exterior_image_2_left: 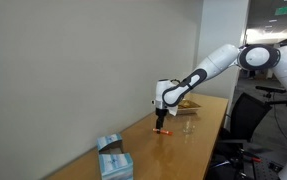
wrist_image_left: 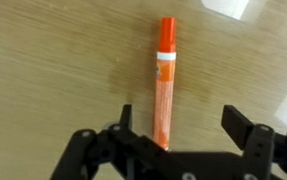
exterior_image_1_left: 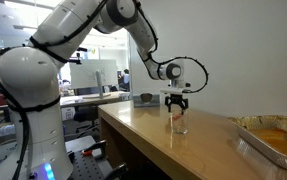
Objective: Put the pen in the glass cup
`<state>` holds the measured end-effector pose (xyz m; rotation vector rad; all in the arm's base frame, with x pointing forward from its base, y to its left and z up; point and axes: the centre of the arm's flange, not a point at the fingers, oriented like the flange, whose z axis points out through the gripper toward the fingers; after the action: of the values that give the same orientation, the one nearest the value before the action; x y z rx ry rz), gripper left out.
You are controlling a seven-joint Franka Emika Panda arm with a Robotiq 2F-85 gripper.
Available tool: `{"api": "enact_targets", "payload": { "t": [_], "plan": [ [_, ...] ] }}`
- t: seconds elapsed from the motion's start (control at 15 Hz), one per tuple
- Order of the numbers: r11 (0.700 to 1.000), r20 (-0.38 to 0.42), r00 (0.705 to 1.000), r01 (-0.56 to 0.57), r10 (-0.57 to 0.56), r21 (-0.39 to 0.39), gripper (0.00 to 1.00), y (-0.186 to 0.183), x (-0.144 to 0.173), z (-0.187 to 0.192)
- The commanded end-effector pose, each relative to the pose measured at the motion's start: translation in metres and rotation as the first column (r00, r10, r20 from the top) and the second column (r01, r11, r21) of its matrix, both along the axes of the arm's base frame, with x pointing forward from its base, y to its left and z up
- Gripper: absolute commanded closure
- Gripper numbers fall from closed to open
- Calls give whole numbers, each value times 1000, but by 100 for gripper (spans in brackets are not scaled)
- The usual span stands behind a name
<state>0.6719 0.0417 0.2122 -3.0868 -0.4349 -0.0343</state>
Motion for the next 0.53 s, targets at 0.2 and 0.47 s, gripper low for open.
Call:
{"api": "enact_targets", "payload": {
  "t": [0.2, 0.47],
  "plan": [
    [1000, -63, 998, -15, 15, 5, 35, -4, 33, -8],
    [1000, -88, 996, -14, 15, 11, 66, -10, 40, -10]
  ]
}}
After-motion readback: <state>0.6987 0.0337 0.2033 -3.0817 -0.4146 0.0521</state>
